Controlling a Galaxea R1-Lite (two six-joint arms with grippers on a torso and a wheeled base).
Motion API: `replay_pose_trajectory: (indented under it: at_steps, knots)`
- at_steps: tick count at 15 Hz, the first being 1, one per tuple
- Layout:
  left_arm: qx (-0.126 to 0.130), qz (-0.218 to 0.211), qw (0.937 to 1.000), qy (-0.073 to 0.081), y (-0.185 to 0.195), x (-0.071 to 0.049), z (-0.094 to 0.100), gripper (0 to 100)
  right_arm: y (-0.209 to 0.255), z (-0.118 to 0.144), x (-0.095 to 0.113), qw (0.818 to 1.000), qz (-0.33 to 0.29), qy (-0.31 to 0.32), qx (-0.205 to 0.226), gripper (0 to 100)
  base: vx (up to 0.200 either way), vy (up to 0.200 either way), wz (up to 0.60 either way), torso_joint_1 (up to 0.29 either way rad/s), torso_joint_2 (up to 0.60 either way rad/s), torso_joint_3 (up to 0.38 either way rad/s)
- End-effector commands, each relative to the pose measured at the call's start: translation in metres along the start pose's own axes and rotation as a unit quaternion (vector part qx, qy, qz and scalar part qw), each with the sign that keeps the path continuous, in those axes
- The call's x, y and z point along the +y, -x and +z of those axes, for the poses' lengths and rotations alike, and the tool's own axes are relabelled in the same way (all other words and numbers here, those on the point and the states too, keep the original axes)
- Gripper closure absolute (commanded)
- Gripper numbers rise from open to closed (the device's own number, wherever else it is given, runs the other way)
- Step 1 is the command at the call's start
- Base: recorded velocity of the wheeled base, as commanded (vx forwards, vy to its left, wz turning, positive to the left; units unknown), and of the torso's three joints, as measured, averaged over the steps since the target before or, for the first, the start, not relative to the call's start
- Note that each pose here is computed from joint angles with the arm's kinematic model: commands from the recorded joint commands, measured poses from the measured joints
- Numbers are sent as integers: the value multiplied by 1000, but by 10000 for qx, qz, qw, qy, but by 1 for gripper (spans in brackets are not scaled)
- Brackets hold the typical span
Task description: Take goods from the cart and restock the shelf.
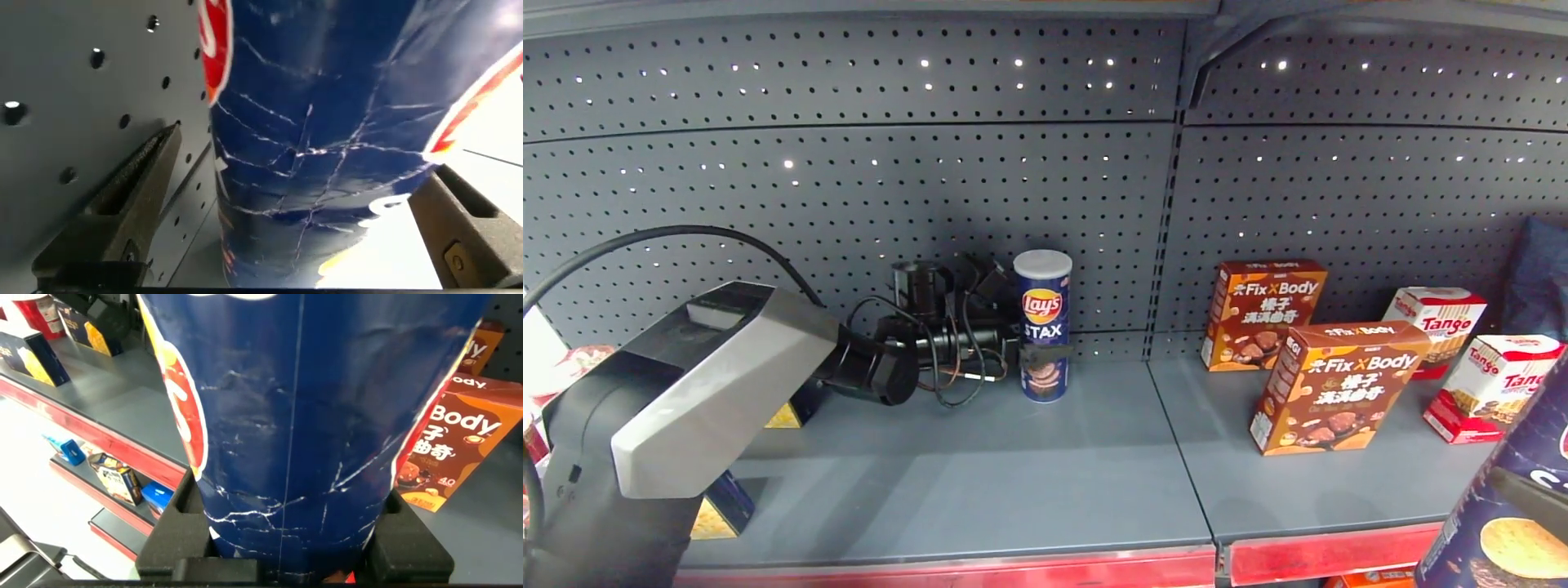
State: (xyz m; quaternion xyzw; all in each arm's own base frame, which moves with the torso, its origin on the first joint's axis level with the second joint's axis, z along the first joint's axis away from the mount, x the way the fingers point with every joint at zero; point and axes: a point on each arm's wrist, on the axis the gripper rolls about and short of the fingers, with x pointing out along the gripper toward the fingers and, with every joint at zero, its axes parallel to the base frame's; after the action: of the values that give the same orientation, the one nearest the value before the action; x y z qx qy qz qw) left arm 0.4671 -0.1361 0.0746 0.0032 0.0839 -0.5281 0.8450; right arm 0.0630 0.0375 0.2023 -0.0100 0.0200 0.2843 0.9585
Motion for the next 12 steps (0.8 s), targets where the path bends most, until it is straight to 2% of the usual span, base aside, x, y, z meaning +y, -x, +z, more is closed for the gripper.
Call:
replay_pose_trajectory:
  at_steps: [1,5,6,10,12]
  knots:
    - [50,27,10000,57,-3,3,-9,0,0,0,0,10000,10,2,2,100,0,0,0,0,0,0]
    - [65,33,10000,59,-4,4,-12,0,0,0,0,10000,10,2,2,100,0,0,0,0,0,0]
    - [51,27,10000,48,-5,4,-11,100,0,0,0,10000,10,1,10,100,0,0,0,0,0,0]
    - [39,36,10000,13,-5,2,-9,100,0,-1,0,10000,10,0,25,100,0,0,0,0,0,0]
    - [4,-6,10000,-49,-8,-3,-3,100,0,-3,0,10000,2,-9,40,100,0,0,0,0,0,0]
